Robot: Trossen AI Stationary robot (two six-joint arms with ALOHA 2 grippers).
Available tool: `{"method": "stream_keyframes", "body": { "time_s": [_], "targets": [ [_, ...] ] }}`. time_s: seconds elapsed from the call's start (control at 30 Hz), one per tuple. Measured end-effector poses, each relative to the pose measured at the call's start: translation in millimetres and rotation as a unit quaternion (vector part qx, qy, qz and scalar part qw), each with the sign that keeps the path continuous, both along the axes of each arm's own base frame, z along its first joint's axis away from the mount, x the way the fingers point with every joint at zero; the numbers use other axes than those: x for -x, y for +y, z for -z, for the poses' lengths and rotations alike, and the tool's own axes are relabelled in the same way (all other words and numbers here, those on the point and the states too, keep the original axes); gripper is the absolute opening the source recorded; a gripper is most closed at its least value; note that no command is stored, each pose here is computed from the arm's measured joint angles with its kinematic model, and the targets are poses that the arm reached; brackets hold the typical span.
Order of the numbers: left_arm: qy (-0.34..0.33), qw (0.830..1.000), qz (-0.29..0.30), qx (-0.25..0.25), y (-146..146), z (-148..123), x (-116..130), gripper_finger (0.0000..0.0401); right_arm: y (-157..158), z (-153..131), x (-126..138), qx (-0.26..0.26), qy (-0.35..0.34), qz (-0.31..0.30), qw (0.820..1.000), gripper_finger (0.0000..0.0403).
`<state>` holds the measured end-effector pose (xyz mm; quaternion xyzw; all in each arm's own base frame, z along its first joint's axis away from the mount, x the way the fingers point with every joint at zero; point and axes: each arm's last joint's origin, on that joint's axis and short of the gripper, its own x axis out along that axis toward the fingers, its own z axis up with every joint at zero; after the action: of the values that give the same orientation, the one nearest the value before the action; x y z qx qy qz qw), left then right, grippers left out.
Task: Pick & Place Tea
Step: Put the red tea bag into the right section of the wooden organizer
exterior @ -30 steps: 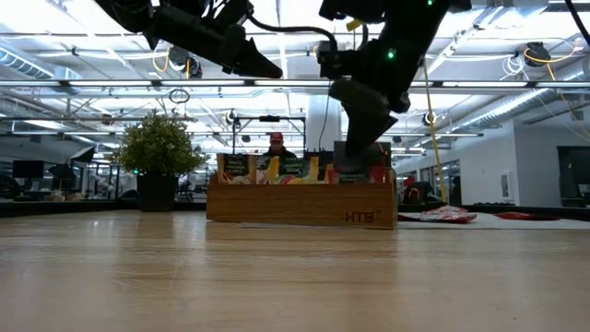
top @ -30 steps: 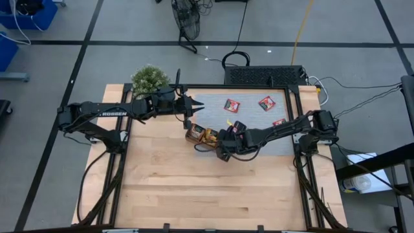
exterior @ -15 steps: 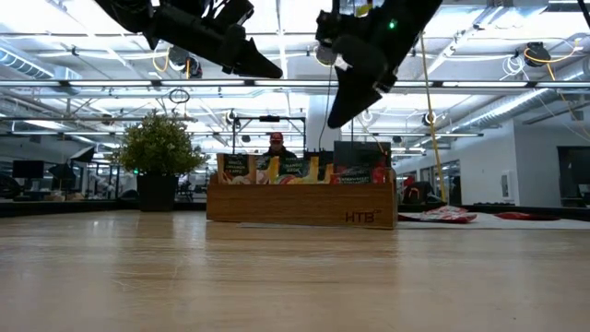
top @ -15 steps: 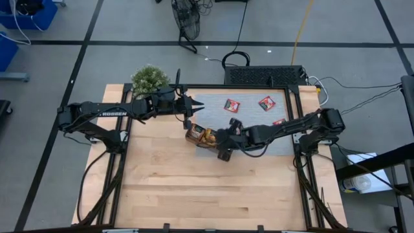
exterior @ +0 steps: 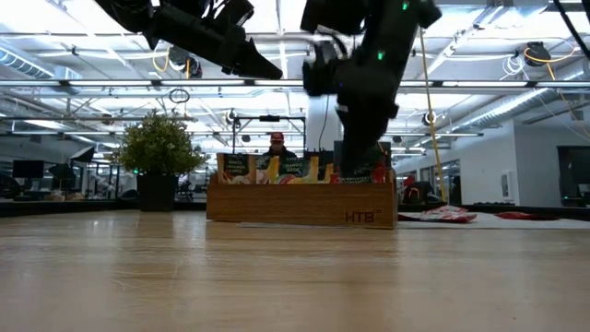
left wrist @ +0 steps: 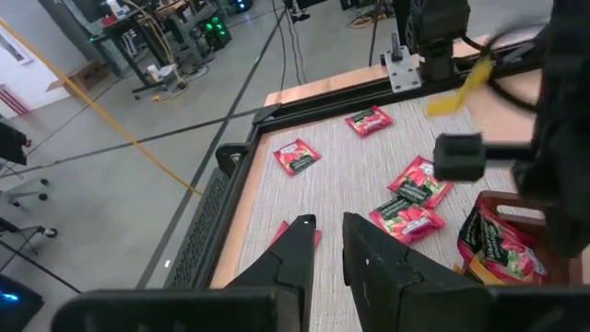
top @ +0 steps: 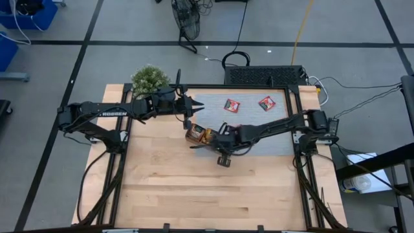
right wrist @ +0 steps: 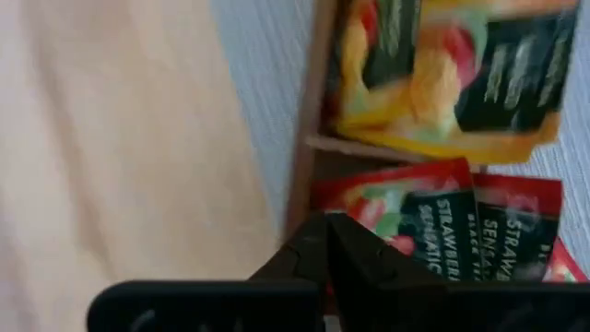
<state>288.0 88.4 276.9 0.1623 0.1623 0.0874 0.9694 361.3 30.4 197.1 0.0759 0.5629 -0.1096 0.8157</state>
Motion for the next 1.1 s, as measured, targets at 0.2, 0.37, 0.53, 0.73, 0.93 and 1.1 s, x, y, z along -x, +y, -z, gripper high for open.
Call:
{"method": "stream_keyframes", "body": {
  "time_s": [0.2, 0.37, 0.53, 0.73, 0.93, 1.1],
  "targets": [
    [0.0, 1.0, 0.0, 0.0, 0.0, 0.1, 0.0, 0.0067, -7.6, 27.9, -4.3, -0.004, 0.056, -0.004, 0.998, 0.0],
    [0.0, 1.0, 0.0, 0.001, 0.0, 0.1, 0.0, 0.0067, -7.9, 35.0, -5.8, 0.0, 0.067, -0.008, 0.998, 0.0],
    [0.0, 1.0, 0.0, 0.0, 0.0, 0.1, 0.0, 0.0067, -6.4, 34.9, -5.9, 0.062, 0.059, 0.02, 0.996, 0.0],
    [0.0, 1.0, 0.0, 0.0, 0.1, 0.1, 0.1, 0.0067, -0.8, 33.1, -4.6, 0.1, 0.047, 0.054, 0.992, 0.0],
    [0.0, 1.0, 0.0, 0.0, 0.1, 0.1, 0.0, 0.0067, 7.5, 24.4, -2.4, 0.099, 0.032, 0.046, 0.994, 0.0],
    [0.0, 1.0, 0.0, 0.001, 0.0, 0.1, 0.0, 0.0067, 12.8, 1.1, 3.0, 0.137, -0.01, 0.047, 0.989, 0.0]
  ]
}}
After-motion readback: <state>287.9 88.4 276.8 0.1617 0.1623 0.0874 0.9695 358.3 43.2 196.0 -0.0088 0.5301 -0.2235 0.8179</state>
